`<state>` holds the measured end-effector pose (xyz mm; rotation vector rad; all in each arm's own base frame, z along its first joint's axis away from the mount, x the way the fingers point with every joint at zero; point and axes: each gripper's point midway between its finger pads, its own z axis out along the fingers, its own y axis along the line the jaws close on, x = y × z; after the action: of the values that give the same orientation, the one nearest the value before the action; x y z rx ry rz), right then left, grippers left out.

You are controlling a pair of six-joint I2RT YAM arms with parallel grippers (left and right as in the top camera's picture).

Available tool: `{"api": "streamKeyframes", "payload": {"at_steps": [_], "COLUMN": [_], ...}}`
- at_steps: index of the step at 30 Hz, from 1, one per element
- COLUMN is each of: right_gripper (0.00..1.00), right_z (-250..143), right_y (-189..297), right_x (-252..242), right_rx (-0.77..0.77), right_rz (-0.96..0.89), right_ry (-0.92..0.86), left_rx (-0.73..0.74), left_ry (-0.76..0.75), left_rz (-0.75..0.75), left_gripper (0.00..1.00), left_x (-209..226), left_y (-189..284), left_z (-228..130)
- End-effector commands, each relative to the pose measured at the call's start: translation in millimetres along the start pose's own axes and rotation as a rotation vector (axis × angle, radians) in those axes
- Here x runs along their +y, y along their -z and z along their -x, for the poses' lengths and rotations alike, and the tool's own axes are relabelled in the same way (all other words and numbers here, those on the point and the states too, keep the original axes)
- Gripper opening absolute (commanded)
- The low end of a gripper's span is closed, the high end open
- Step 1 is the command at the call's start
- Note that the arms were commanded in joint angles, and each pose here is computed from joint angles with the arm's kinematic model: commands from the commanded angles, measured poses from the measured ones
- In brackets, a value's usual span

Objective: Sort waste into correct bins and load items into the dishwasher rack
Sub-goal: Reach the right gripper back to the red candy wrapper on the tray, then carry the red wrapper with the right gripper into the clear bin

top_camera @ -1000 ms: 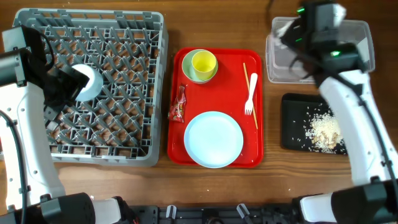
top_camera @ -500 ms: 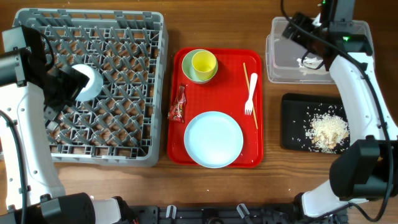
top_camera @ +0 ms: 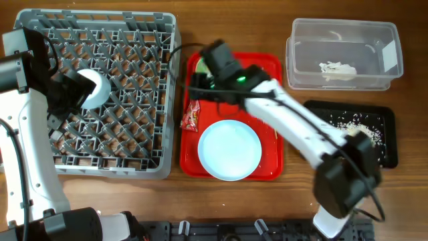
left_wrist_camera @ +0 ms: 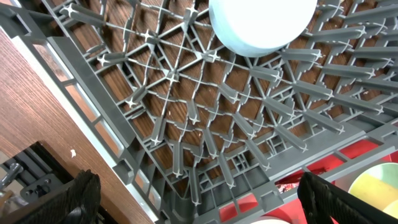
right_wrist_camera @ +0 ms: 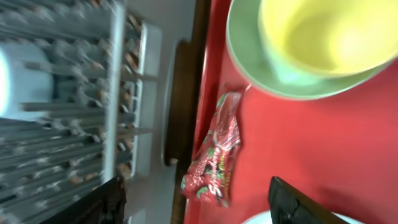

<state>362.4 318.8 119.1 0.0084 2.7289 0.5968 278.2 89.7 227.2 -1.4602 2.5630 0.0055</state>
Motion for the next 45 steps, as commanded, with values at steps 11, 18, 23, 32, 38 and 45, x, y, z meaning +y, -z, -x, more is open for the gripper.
{"api": "streamKeyframes", "payload": {"at_steps": [11, 18, 23, 32, 38, 45], "right_gripper": [0.71, 0.65, 0.15, 0.04, 0.04, 0.04], "right_z": [-55.6, -62.3, -61.0, -11.4, 72.7, 147.8], "right_y": [-88.4, -107.3, -107.9, -46.7, 84.2, 162.9], "right_x": [-27.4, -35.4, -35.9, -0.6, -2.6, -145.5], "right_rx": [0.102, 0.115, 0.108, 0.001, -0.27, -0.524], "right_rz": [-0.173, -0.192, -0.195, -0.077, 0.053, -0.203], "right_ry": [-0.146, -0.169, -0.168, -0.078, -0.059, -0.29], "left_rx": [-0.017, -0.017, -0.017, -0.017, -0.017, -0.017], "left_ry": [0.023, 0.023, 0.023, 0.023, 0.023, 0.023], "left_rz": [-0.007, -0.007, -0.007, -0.007, -0.007, -0.007], "left_gripper": [1.0, 1.0, 1.0, 1.0, 1.0, 1.0], "left_x": [0.5, 0.5, 0.5, 0.5, 0.5, 0.5], "left_y": [4.7, 4.7, 4.7, 4.7, 4.7, 4.7], "left_z": [3.4, 3.4, 3.4, 3.4, 3.4, 3.4]}}
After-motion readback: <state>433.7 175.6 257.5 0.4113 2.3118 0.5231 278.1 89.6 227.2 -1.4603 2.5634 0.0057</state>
